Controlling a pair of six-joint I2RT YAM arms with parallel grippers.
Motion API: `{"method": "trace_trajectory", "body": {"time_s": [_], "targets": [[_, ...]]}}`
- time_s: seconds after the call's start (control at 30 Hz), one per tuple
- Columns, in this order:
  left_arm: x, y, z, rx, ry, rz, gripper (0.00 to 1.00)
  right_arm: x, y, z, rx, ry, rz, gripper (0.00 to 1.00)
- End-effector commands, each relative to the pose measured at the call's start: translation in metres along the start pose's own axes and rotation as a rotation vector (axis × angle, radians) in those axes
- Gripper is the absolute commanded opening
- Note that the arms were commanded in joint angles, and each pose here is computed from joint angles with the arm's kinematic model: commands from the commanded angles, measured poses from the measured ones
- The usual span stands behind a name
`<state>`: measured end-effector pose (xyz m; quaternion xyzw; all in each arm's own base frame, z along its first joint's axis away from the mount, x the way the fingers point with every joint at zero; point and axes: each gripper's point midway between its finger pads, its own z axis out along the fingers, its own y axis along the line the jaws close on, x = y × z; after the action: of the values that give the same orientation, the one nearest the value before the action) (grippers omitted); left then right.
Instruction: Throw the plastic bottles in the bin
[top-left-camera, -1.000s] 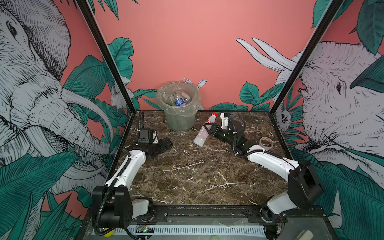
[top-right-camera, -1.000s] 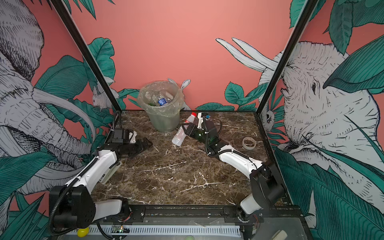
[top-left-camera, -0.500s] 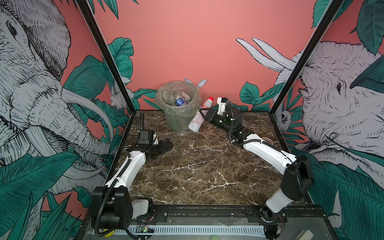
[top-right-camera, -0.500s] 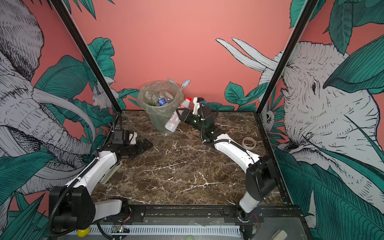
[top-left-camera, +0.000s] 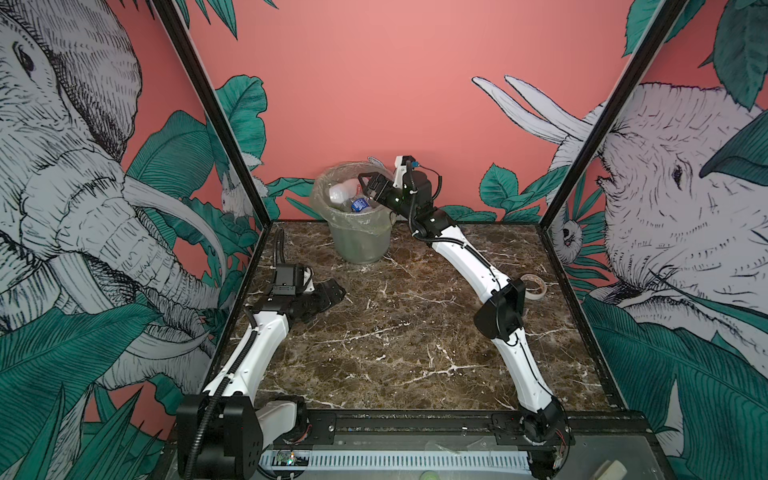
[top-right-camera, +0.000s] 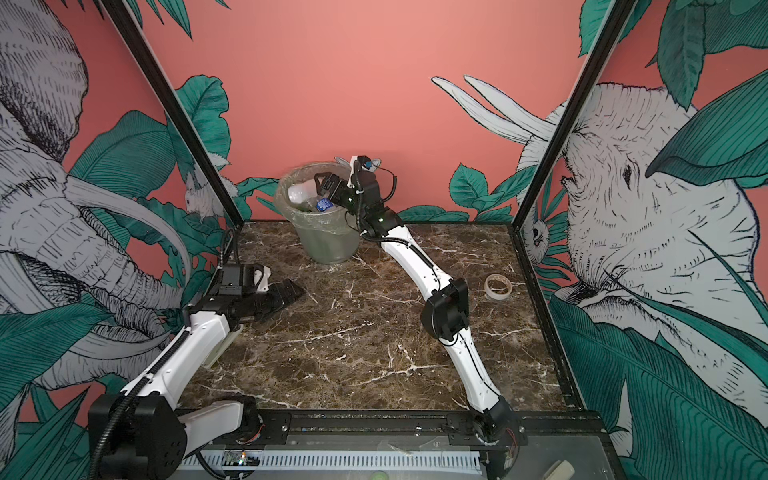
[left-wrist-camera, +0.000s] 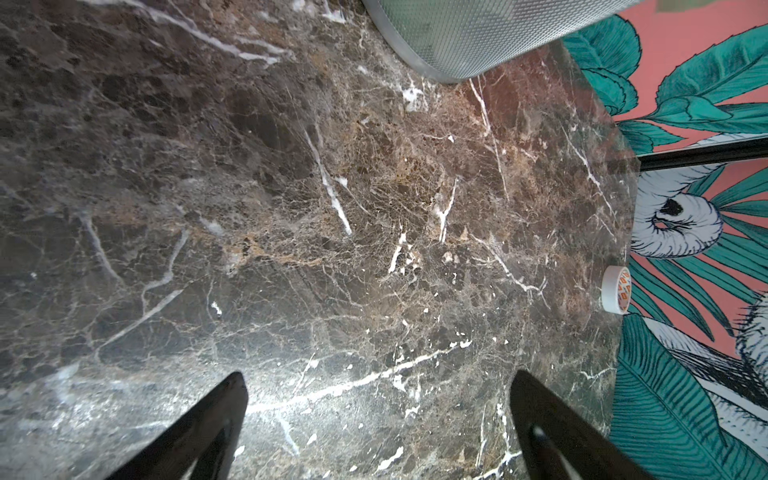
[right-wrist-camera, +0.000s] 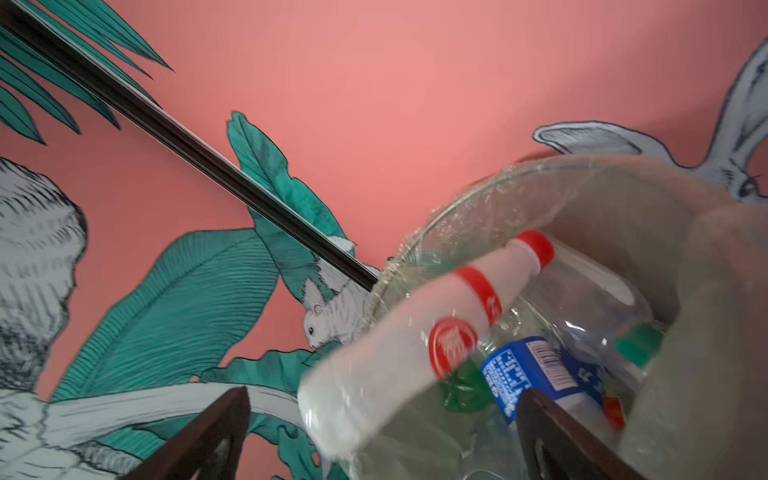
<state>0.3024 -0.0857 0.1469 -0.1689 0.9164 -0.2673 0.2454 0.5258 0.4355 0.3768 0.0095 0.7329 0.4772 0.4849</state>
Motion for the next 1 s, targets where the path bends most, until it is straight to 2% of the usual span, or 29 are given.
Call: {"method": "trace_trajectory", "body": {"time_s": [0.0,0.2,0.33,0.63,0.97], "targets": [[-0.008,-0.005,-0.009,-0.003,-0.021,0.013,0.99,-0.046,0.06,-0.057,-0.044,-0.123,-0.125,0.99],[-0.015,-0.006,-0.008,-0.012,-0.029,0.018,0.99,-0.05,0.06,-0.109,0.017,-0.118,-0.212,0.99],[-0.021,-0.005,-0.009,-0.03,-0.048,0.02,0.99,-0.046,0.042,-0.133,0.071,-0.101,-0.237,0.99],[-0.032,0.007,-0.018,-0.144,-0.081,0.071,0.99,-0.047,-0.039,-0.196,0.237,-0.099,-0.205,0.99],[-0.057,0.028,-0.035,-0.294,-0.244,0.207,0.99,-0.04,-0.139,-0.259,0.429,-0.059,-0.16,0.99]]}}
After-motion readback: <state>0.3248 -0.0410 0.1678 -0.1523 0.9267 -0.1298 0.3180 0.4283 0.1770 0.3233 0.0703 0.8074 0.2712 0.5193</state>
